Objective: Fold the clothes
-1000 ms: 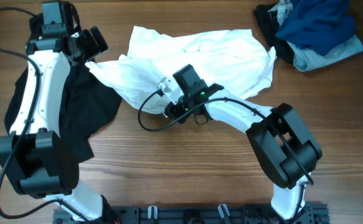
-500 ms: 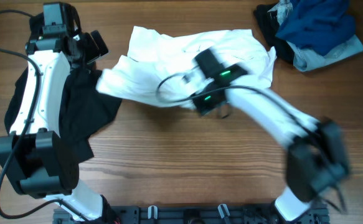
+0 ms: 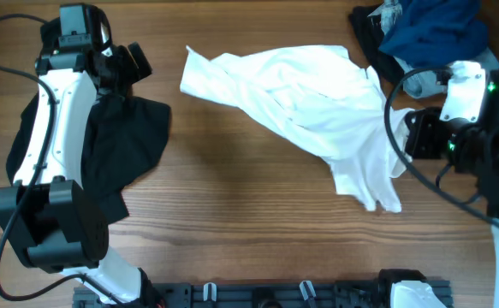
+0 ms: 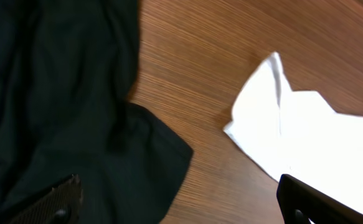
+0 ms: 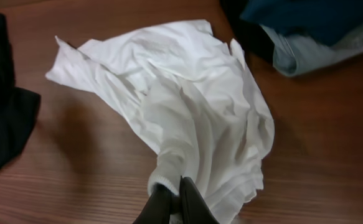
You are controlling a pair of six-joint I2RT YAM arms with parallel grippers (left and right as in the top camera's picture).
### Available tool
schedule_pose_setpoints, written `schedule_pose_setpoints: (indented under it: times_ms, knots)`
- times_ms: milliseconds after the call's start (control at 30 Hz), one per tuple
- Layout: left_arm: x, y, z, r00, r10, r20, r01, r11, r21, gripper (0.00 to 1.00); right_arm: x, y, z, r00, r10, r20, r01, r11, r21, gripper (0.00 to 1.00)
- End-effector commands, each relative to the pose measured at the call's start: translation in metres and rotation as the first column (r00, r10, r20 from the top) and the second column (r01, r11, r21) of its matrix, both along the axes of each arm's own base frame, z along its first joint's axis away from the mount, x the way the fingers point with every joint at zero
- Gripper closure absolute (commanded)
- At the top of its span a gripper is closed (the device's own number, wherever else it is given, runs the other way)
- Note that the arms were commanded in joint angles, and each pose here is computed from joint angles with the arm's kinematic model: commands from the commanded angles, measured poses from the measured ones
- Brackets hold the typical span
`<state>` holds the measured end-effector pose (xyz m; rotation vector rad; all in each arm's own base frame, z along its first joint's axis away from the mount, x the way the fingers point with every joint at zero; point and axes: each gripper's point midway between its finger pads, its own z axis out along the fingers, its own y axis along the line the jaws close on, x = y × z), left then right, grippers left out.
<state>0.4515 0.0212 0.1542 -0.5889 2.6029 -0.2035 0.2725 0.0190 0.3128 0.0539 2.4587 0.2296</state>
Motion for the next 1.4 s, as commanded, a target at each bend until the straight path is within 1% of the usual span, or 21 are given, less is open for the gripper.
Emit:
schedule_pose_setpoints:
  times_ms: [0,133,200,300,467,600,733,800,833,933,1000,1067,1233,1367]
  knots:
    - [0.004,-0.035,0.000,0.994,-0.108,0.023,0.109,0.993,-0.041,0.00,0.007,-0.019,-0.019,0.993,-0.083,-0.085,0.081,0.996,-0.032,0.96]
    - [0.026,-0.093,-0.013,0.950,-0.301,0.084,0.301,0.954,0.015,0.00,0.016,-0.046,-0.035,0.974,-0.175,-0.143,0.169,0.984,-0.049,0.96]
    - [0.043,-0.112,-0.024,0.937,-0.327,0.124,0.326,0.945,0.028,0.00,0.019,-0.054,-0.040,0.968,-0.195,-0.158,0.189,0.981,-0.049,0.96]
    - [0.070,-0.118,-0.044,0.951,-0.256,0.175,0.257,0.966,0.015,0.00,0.024,-0.056,-0.044,0.967,-0.194,-0.167,0.189,0.981,-0.050,0.96]
    - [0.101,-0.113,-0.094,0.974,-0.119,0.193,0.132,0.990,-0.057,0.00,0.030,-0.057,-0.047,0.967,-0.191,-0.167,0.185,0.981,-0.053,0.96]
    - [0.121,-0.126,-0.121,0.966,-0.086,0.242,0.115,0.987,-0.112,0.00,0.033,-0.058,-0.046,0.969,-0.192,-0.154,0.186,0.981,-0.053,0.96]
    - [0.136,-0.143,-0.130,0.947,-0.078,0.311,0.126,0.983,-0.135,0.00,0.034,-0.058,-0.046,0.970,-0.192,-0.152,0.186,0.981,-0.053,0.95]
    - [0.139,-0.148,-0.133,0.943,-0.073,0.324,0.125,0.982,-0.141,0.03,0.035,-0.058,-0.045,0.970,-0.192,-0.147,0.186,0.981,-0.053,0.96]
    - [0.140,-0.149,-0.137,0.942,-0.072,0.328,0.124,0.982,-0.141,0.06,0.035,-0.058,-0.045,0.971,-0.192,-0.145,0.186,0.981,-0.053,0.96]
    - [0.140,-0.149,-0.146,0.944,-0.072,0.322,0.122,0.983,-0.137,0.24,0.037,-0.058,-0.044,0.972,-0.193,-0.137,0.187,0.981,-0.052,0.96]
    - [0.140,-0.148,-0.147,0.945,-0.070,0.318,0.117,0.984,-0.132,0.40,0.038,-0.058,-0.043,0.972,-0.194,-0.130,0.188,0.981,-0.052,0.96]
    - [0.140,-0.148,-0.147,0.945,-0.070,0.320,0.117,0.984,-0.133,0.60,0.039,-0.059,-0.042,0.973,-0.193,-0.125,0.188,0.981,-0.052,0.95]
    - [0.140,-0.141,-0.142,0.949,-0.059,0.310,0.105,0.986,-0.132,0.96,0.042,-0.059,-0.040,0.975,-0.194,-0.112,0.190,0.981,-0.051,0.95]
    - [0.144,-0.128,-0.117,0.943,-0.039,0.331,0.087,0.987,-0.132,0.96,0.044,-0.058,-0.039,0.976,-0.191,-0.105,0.187,0.981,-0.044,0.94]
